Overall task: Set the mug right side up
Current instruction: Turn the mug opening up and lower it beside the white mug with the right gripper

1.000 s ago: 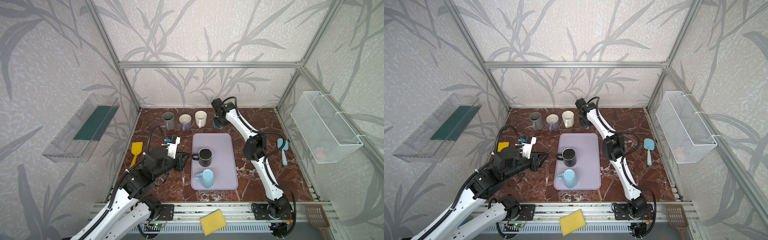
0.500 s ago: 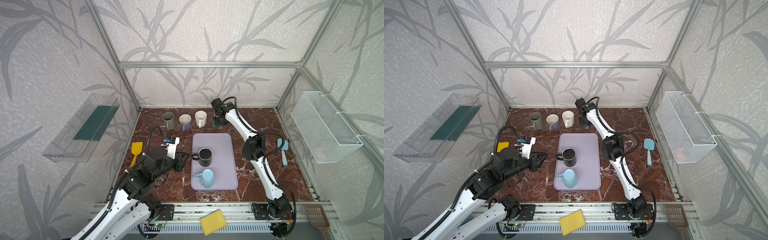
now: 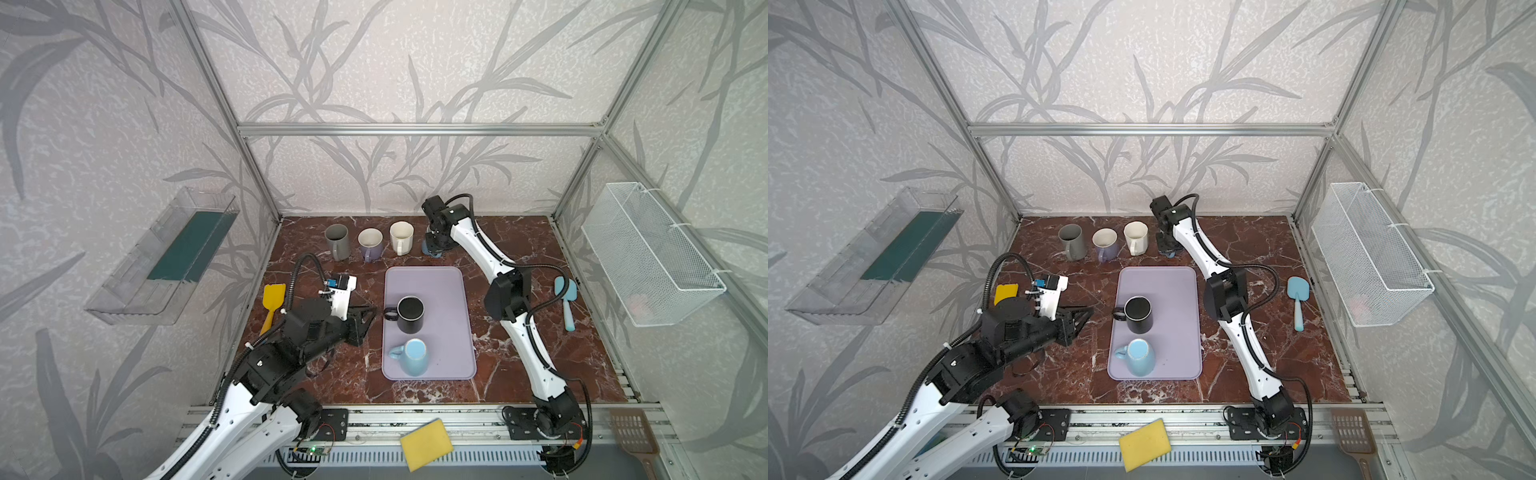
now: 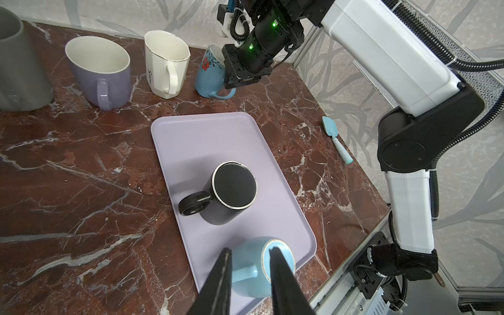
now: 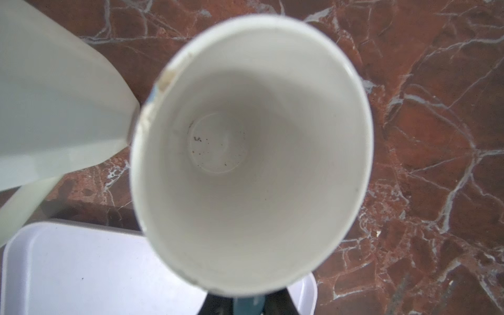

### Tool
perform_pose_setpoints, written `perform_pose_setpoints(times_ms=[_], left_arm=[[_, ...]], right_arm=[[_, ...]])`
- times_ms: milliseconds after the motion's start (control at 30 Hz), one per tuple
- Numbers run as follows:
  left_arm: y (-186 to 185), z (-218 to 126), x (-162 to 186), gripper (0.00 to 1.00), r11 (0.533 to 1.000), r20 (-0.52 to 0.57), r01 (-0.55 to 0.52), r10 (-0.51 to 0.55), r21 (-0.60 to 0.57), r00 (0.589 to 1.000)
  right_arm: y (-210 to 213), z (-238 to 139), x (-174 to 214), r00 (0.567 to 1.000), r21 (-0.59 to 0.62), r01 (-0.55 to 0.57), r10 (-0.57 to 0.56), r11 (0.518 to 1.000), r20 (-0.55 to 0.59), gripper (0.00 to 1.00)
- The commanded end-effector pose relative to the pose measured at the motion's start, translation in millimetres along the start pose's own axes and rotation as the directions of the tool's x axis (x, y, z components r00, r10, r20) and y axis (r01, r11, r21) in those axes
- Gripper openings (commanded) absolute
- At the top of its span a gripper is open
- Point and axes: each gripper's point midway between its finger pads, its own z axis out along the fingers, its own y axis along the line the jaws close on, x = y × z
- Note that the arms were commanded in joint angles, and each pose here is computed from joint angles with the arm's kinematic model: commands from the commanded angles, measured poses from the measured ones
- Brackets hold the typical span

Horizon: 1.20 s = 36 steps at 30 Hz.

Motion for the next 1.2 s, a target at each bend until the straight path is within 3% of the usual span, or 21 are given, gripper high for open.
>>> perform_pose_setpoints(times_ms=[0,333,633,1167], left_arm=[[0,-6,-5,0.27,1.000,0.015,-0.013,0.013,-0.011,1.000],[0,-6,-5,0.27,1.000,0.015,-0.012,0.012,-0.009,1.000],[0,-5,-4,0.27,1.000,0.012,-0.011,0.011,-0.007,1.000],[0,-6,-3,0.27,1.000,0.010,-0.012,0.012,-0.010,1.000]], right_arm=[[7,-3,-9,0.999,-0.017,-0.009,0.010,1.000,0.036,0.11],[7,-5,-11,0.999,-0.023,-0.015,0.016,1.000,0.041,0.16],[10,-6,-13,0.998,-0.049,-0.032,0.034,0.998,0.043,0.27],[19,-3,-14,0.997,-0.105,-0.059,0.063,0.993,0.039,0.26]])
